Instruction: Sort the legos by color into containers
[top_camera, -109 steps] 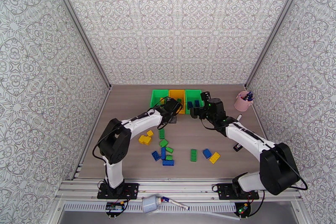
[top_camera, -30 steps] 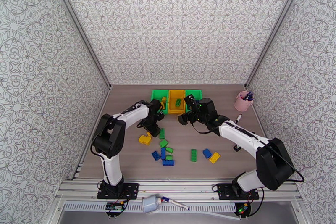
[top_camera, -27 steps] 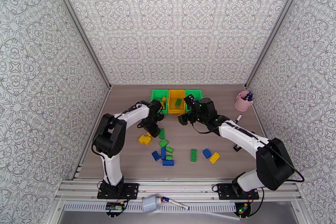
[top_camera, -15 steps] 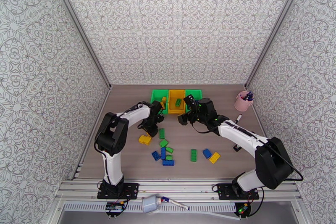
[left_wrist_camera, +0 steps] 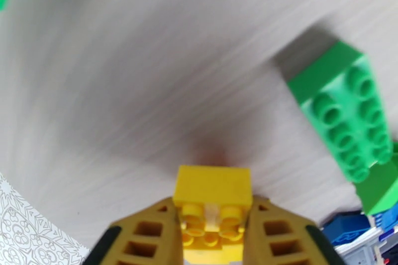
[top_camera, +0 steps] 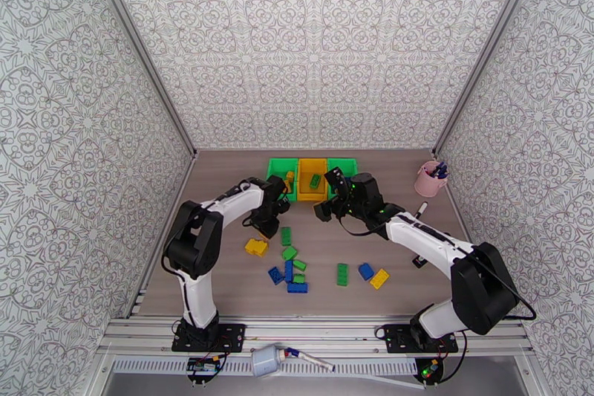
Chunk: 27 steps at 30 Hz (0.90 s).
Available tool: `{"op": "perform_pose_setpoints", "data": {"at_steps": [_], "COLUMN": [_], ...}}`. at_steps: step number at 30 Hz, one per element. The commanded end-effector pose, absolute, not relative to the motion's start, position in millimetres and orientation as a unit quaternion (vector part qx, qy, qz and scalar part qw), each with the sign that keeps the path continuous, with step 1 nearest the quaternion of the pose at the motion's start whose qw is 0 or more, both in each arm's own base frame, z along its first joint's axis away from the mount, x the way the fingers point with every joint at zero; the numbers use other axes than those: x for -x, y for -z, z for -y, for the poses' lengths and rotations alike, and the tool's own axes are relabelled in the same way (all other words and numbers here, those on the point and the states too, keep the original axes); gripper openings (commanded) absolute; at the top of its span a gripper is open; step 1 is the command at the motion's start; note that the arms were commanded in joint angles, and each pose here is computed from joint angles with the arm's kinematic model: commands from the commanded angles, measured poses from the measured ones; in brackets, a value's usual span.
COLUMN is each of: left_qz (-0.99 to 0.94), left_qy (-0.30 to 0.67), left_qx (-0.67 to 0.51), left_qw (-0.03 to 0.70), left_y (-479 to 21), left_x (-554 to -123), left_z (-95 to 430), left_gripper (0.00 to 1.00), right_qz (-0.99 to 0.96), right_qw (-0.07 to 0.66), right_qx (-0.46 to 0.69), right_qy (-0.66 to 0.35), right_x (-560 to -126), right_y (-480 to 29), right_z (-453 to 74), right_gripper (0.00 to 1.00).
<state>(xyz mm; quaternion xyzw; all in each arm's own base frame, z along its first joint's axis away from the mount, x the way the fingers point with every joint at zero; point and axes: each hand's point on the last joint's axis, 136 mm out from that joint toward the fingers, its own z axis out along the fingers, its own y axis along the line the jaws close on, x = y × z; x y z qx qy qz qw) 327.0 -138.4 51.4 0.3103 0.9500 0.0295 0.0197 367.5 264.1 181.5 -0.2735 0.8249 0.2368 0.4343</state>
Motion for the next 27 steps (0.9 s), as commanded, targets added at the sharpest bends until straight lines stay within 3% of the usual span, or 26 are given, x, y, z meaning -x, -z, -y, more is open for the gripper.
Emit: {"op": "perform_pose_setpoints", "data": {"at_steps": [1, 8, 13, 24, 27], "left_qz": [-0.955, -0.942, -0.929, -0.938, -0.935], "left_qy": [0.000, 0.060, 0.051, 0.041, 0.043], "left_qx": [-0.276, -0.185, -0.128, -0.075, -0.070], "left_qw": [0.105, 0.275, 0.343, 0.336, 0.344], "left_y": [-81, -128, -151, -132, -136], "left_x": [-347, -404, -450, -526, -536], "left_z": [151, 172, 175, 181, 182], "left_gripper": [0.27, 0.25, 0.25, 0.30, 0.39], "right_qz": [-0.815, -0.808, -0.806, -0.801, -0.803], "right_qw": [0.445, 0.455, 0.458, 0.473, 0.473], "right_qx": [0.273, 0.268, 0.261, 0.253, 0.246], "right_qy": [-0.251, -0.260, -0.270, -0.265, -0.269], "right_x": [-366, -365, -370, -375, -375], "right_y": [-194, -200, -203, -212, -214], "right_z": [-270, -271, -276, -274, -274], "right_gripper": [1.00, 1.00, 1.00, 1.00, 1.00]}}
